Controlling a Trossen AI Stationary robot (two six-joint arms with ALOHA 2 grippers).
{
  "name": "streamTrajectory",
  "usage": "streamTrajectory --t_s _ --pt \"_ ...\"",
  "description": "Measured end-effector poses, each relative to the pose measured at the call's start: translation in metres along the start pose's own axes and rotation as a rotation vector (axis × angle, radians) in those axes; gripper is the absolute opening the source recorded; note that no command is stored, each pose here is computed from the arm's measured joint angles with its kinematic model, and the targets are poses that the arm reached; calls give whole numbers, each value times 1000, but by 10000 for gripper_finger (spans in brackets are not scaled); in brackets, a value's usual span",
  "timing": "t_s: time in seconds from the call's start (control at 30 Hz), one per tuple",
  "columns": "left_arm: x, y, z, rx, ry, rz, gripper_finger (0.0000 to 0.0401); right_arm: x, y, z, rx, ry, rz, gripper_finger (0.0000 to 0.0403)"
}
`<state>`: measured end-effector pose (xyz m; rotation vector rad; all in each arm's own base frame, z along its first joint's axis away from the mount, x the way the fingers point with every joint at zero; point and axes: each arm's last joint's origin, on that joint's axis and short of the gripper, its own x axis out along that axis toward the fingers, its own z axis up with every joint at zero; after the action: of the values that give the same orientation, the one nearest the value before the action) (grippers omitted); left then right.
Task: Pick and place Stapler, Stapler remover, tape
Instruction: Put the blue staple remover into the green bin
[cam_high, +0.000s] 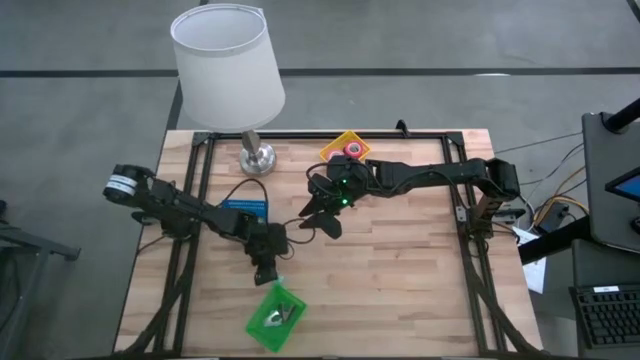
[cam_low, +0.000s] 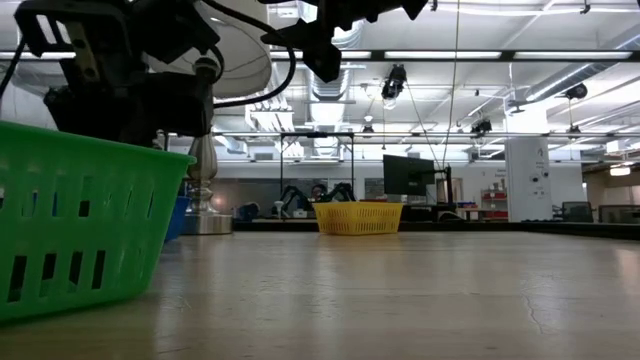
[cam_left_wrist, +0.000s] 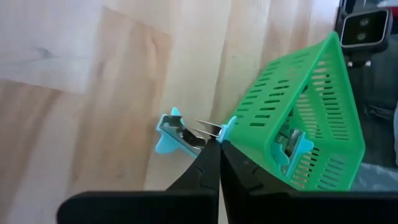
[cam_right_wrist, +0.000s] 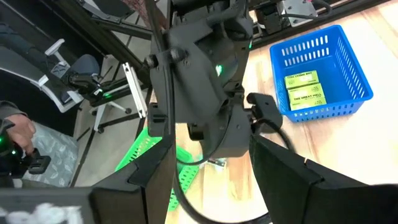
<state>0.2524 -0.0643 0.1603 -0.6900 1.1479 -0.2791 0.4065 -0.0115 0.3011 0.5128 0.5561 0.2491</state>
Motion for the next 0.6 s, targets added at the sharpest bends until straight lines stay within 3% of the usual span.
streamTrajectory --t_s 0.33,0.6 --pt "-39 -2 2 -23 -117 20 1 0 0 0 1 1 0 201" --pt "-66 -29 1 -44 -172 -108 0 0 0 0 -10 -4 2 201"
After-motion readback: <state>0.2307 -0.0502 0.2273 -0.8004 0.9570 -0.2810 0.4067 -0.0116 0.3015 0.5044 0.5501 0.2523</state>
